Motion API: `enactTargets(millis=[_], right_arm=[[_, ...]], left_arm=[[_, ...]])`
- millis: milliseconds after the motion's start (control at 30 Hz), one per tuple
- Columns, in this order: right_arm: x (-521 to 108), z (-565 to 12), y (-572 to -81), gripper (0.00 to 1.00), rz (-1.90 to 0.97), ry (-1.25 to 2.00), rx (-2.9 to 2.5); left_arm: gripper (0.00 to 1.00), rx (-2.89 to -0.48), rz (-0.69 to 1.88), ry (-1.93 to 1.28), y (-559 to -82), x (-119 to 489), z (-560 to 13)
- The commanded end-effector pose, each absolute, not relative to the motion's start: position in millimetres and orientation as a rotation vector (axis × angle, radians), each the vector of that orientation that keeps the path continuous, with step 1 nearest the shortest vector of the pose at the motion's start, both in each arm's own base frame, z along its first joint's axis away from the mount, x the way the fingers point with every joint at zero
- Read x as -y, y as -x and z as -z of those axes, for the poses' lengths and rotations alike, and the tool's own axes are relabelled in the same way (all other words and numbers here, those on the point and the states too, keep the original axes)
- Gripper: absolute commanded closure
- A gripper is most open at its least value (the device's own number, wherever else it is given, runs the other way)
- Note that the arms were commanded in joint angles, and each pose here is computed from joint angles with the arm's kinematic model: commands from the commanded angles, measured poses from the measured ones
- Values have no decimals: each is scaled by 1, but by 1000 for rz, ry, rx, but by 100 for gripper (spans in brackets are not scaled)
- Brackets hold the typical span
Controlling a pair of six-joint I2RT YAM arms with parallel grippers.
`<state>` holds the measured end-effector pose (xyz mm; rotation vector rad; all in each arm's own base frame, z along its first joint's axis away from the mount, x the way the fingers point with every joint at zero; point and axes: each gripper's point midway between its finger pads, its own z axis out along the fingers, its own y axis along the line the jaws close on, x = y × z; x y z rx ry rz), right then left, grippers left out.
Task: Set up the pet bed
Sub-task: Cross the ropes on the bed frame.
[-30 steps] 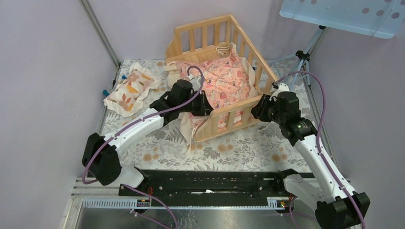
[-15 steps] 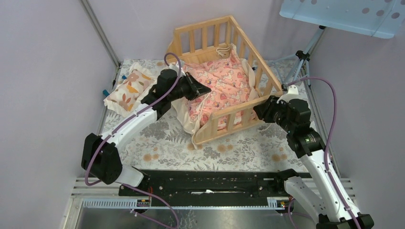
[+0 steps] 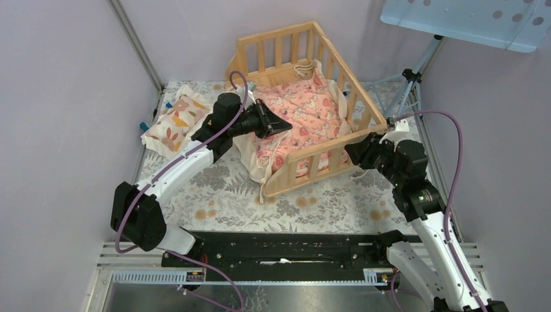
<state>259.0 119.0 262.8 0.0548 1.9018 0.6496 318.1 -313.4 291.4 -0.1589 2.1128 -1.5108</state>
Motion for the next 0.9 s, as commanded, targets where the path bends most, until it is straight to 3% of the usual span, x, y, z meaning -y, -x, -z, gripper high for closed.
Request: enactTargets(millis=[0,167,333,633,867], right_arm=[[-132,-288,-249,60,-738,59,-1781],[-142,-298,-227,52,-826,143,-1712],[-156,-297,-207,51,-935,222,-1705],[-164,-275,-200,66,-1046,159,-1740],[-198,-250,-193,66,-1018,165,-1768]], left_arm=[[100,-2055,1573,-49,-287,327,-318],[100,-2130,1542,-122,-269,341,-299],[100,-2215,1535,-156,-255,350,-271],[100,-2304,1530,-266,-227,360,-234],[100,-2332,1485,-247,-225,357,-217]])
